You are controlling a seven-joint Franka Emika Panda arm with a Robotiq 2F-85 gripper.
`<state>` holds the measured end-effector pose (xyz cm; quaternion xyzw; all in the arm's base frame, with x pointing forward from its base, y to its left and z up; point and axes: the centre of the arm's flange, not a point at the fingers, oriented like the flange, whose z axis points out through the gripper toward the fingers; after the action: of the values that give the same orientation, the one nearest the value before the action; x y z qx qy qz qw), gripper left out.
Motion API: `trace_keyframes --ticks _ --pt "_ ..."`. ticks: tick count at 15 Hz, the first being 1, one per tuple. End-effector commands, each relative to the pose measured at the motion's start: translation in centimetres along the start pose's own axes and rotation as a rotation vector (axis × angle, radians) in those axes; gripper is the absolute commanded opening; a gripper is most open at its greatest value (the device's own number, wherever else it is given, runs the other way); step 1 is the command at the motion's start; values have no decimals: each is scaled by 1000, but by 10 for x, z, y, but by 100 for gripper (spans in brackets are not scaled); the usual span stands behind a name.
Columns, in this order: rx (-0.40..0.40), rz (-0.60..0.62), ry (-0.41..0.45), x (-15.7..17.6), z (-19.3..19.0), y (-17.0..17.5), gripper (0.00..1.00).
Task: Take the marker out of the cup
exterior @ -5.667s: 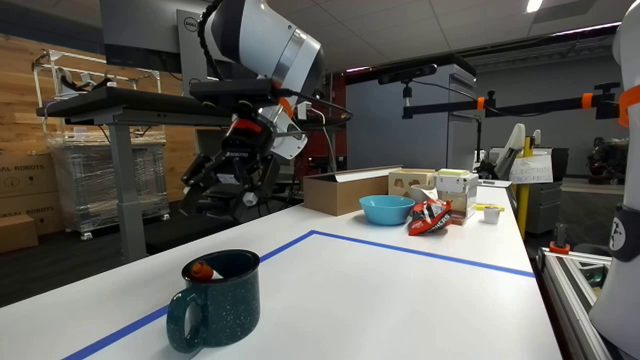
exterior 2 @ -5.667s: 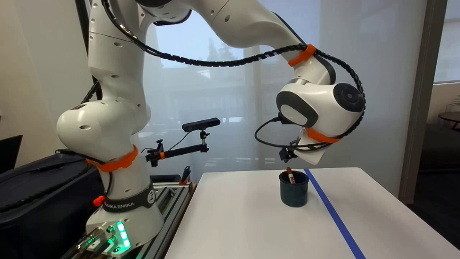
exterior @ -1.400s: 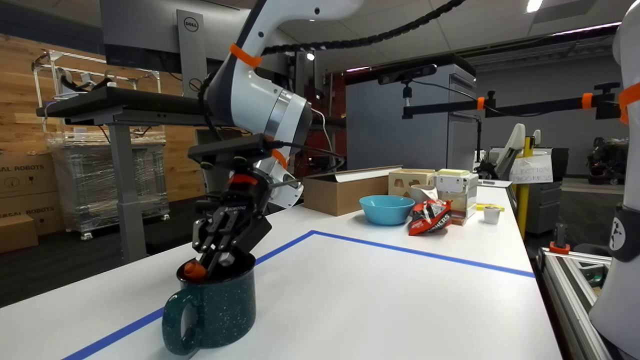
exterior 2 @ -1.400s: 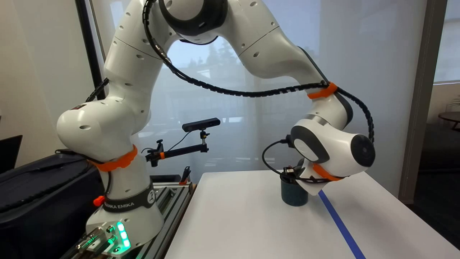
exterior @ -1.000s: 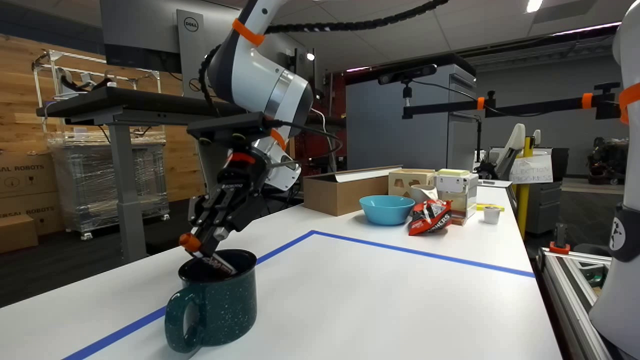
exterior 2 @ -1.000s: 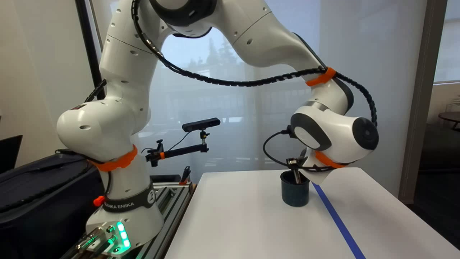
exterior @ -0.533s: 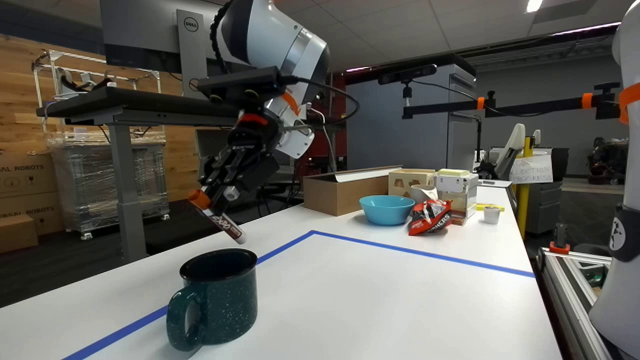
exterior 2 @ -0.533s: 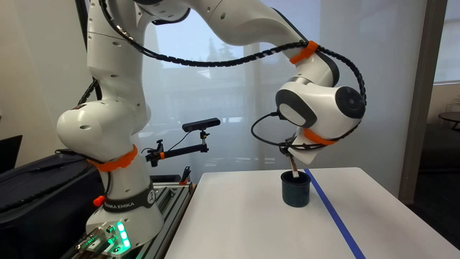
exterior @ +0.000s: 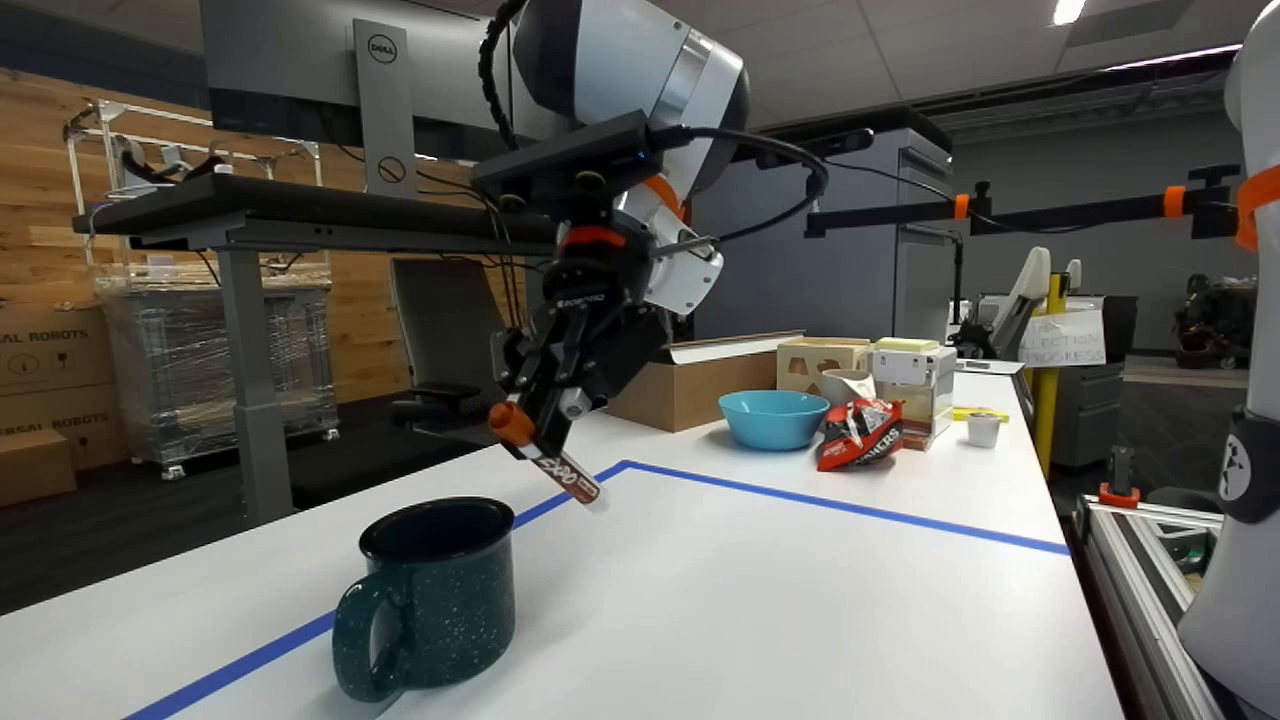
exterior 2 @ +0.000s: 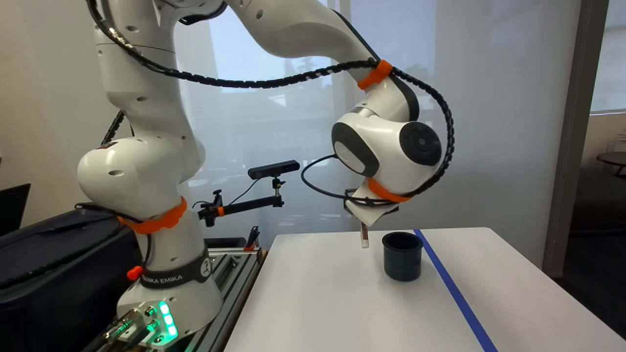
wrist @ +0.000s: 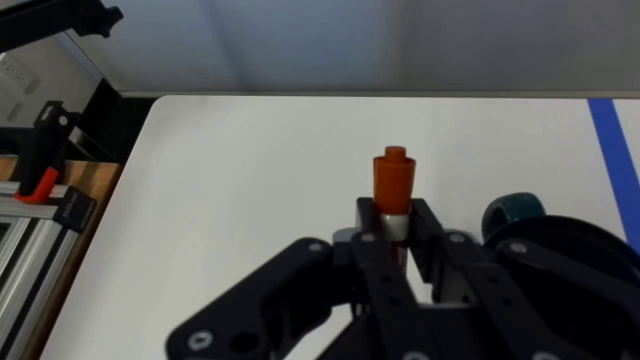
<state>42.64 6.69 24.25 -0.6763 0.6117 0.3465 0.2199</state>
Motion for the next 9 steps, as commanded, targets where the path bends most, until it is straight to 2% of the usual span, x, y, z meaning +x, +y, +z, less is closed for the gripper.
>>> trace_keyframes --ticks 1,4,9 --pt "17 37 37 17 12 27 5" --pt "19 47 71 41 24 31 5" --pt "6 9 148 72 49 18 5"
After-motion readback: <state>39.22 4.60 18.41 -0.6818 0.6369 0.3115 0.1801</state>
